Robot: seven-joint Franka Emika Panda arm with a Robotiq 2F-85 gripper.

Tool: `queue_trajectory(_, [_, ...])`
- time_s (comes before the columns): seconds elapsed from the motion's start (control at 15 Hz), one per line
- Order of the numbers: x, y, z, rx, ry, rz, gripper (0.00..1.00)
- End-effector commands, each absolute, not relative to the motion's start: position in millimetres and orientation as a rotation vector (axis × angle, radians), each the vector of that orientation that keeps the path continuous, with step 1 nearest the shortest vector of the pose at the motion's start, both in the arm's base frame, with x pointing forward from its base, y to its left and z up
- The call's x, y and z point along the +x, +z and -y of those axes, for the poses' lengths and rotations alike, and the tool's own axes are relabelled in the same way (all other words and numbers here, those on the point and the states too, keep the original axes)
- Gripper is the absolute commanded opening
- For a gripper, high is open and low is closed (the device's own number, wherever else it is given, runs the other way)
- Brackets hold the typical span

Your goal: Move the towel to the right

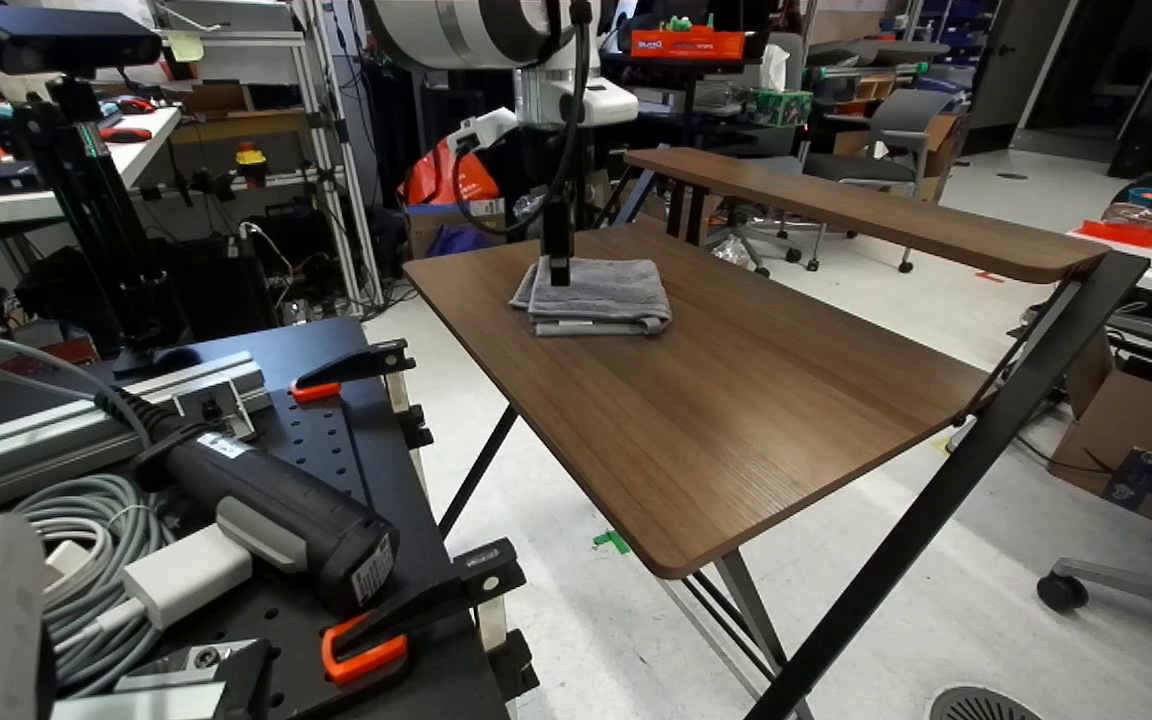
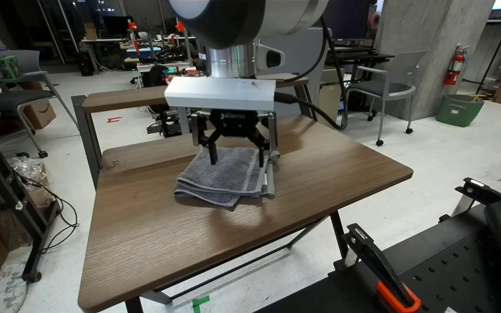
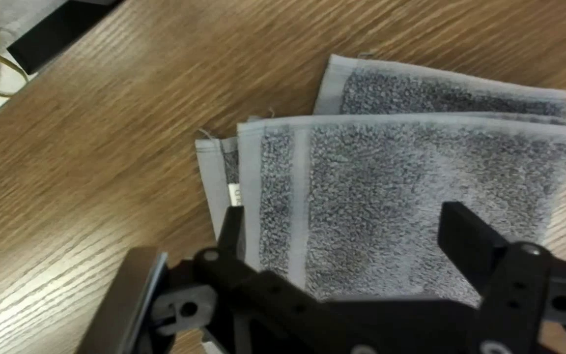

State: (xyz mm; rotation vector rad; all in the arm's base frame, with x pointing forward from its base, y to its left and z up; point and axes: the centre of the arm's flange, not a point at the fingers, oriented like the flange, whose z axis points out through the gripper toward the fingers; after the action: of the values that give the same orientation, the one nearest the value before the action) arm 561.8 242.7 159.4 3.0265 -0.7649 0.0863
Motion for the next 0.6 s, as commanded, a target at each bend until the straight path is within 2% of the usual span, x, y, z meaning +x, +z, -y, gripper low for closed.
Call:
queue_trajectory(0.0, [580.5, 147.4, -259.0, 3.03, 0.139, 0.83, 1.0])
queue_trajectory(0.53, [597.5, 118.9, -263.3, 3.032, 0.113, 0.904, 1.0])
